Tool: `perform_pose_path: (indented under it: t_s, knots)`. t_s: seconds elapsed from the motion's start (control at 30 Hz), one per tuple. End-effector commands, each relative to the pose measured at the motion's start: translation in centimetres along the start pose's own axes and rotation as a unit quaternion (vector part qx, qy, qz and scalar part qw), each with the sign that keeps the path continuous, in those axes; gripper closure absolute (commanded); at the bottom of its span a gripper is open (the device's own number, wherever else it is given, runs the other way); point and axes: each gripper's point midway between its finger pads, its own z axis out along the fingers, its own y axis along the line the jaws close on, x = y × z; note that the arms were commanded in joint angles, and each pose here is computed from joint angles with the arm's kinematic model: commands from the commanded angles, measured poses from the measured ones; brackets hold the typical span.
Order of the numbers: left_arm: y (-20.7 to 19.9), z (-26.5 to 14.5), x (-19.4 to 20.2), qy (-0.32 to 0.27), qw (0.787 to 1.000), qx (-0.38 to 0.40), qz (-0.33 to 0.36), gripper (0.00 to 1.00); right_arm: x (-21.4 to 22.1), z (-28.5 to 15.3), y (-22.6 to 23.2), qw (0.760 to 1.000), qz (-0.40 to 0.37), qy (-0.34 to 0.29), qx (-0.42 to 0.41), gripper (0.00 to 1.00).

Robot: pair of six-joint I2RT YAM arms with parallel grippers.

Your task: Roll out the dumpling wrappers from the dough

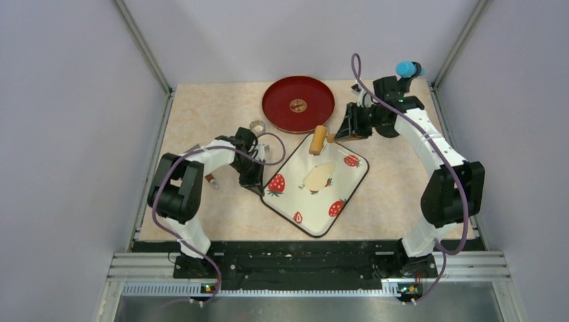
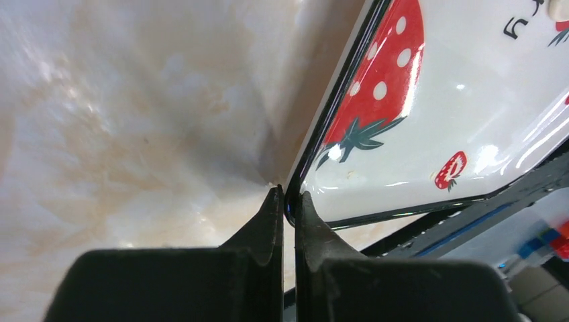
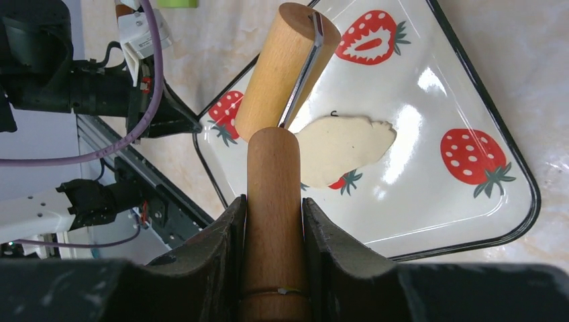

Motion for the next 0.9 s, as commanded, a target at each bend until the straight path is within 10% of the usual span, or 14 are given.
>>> perform_pose_path:
  t_s: [0.0, 0.87]
  knots:
    - [1.2, -0.9, -0.6, 0.04, 0.992, -0.033, 0.119, 1.0, -0.8, -2.4, -0.2, 0.999, -0.001, -0.032, 0.003, 1.0]
    - [4.7, -0.8, -11.4, 0.012, 0.952, -0.193, 0.237, 1.0, -0.8, -5.1, -7.9, 0.983, 0.103, -0.116, 0.102, 1.0]
